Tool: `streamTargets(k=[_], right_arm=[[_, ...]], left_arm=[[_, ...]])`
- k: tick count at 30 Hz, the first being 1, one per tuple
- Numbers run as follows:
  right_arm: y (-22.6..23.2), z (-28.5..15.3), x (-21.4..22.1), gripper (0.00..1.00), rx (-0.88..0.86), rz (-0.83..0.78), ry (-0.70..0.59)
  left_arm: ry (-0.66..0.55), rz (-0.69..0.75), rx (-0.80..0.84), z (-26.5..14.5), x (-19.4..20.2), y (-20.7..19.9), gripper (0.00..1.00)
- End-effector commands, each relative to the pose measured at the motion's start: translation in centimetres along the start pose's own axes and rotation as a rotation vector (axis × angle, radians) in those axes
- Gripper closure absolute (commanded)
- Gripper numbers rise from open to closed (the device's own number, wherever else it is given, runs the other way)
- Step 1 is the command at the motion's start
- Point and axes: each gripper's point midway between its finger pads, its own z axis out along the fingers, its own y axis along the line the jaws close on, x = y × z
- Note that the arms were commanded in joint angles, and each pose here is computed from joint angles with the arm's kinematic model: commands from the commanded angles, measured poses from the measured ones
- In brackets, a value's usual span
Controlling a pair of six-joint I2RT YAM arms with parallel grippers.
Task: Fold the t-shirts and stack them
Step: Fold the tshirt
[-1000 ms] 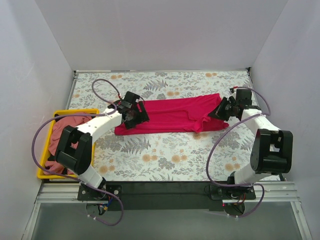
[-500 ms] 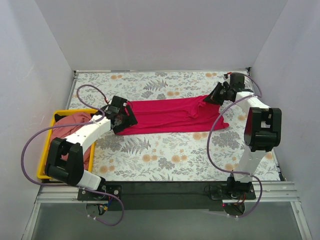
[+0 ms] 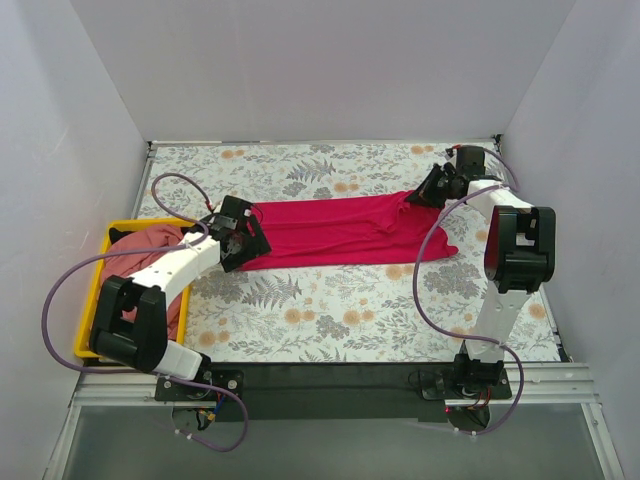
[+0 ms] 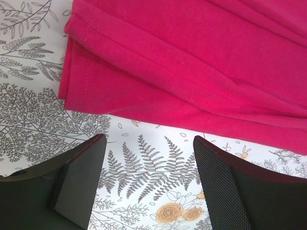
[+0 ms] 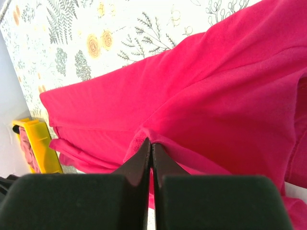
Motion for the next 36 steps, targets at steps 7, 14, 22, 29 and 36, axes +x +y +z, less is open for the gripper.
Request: streamTargets(k=[7,14,22,29,36], right_arm=[[0.9,0.3,-3.1,0.84,0.003,-0.003,-0.101],[2.1,0.3,-4.3,0.81,-0.021,-0.044,-0.135],[1.9,-2.0,-2.8,0.5,0.006,-0.131,-0.155],[4.2,-4.4,1.4,0.36,0.021,-0.308,-0.165],[9.7,-2.1,8.1,0.38,-0.075,-0.816,-0.03]], left_arm=[[-0.05,-0.028,-0.02,-1.2,-0.4,1.7,0.28],[-0.057,-0.038,-0.013,-1.6,-0.5,1.8,0.29],[-0.068,-0.045,-0.002,-2.4,-0.7,1.7,0.29],[-0.065,-0.043,0.013,-2.1,-0.5,1.4,0.29],[-0.112,-0.07,-0.068,-1.3,-1.7,2.9,0.43]])
